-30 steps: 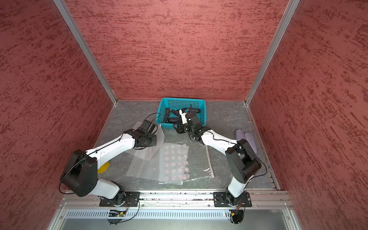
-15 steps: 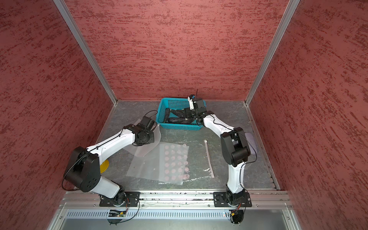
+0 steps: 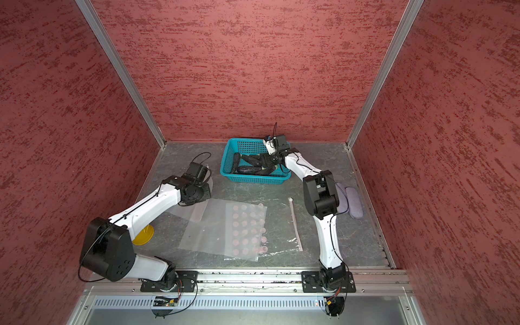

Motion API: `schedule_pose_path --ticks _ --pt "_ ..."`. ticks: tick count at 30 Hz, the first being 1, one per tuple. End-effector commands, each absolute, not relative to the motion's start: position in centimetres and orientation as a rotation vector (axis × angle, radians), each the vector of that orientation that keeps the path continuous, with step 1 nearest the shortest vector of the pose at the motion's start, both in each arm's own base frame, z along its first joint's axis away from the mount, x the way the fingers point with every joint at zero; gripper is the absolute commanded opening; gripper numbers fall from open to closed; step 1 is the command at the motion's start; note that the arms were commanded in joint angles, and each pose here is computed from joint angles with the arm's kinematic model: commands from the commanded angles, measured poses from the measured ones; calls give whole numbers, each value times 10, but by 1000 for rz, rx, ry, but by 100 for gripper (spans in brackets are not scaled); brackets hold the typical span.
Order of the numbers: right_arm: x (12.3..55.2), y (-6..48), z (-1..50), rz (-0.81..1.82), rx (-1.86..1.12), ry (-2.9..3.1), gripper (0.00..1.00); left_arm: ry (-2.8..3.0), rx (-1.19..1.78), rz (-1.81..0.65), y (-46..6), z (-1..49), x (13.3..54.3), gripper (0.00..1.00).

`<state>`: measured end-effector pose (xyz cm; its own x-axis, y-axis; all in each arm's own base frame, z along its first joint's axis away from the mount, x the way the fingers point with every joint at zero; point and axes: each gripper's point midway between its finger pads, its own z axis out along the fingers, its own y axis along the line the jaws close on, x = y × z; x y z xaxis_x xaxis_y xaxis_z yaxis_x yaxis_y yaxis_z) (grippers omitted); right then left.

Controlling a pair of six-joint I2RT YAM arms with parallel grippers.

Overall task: Place the eggplant in a zip-top bag and seal the zipper
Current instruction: Move the basket to the center of the board.

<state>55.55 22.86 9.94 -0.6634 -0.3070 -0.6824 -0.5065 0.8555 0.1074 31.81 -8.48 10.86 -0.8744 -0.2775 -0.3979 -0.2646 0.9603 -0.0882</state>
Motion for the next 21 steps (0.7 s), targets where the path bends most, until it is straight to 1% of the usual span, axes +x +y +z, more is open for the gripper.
schedule_pose_path --ticks 1,12,18,21 --pt "543 230 80 402 -671 2403 83 2682 -433 -74 -83 111 315 0" --pt "513 250 55 529 -716 2469 85 2693 -390 -152 -94 110 319 0" --pt "483 266 53 687 -752 2495 84 2697 -303 -252 -109 112 321 0" --pt "475 271 56 733 -772 2487 83 2692 -249 -306 -119 112 322 0"
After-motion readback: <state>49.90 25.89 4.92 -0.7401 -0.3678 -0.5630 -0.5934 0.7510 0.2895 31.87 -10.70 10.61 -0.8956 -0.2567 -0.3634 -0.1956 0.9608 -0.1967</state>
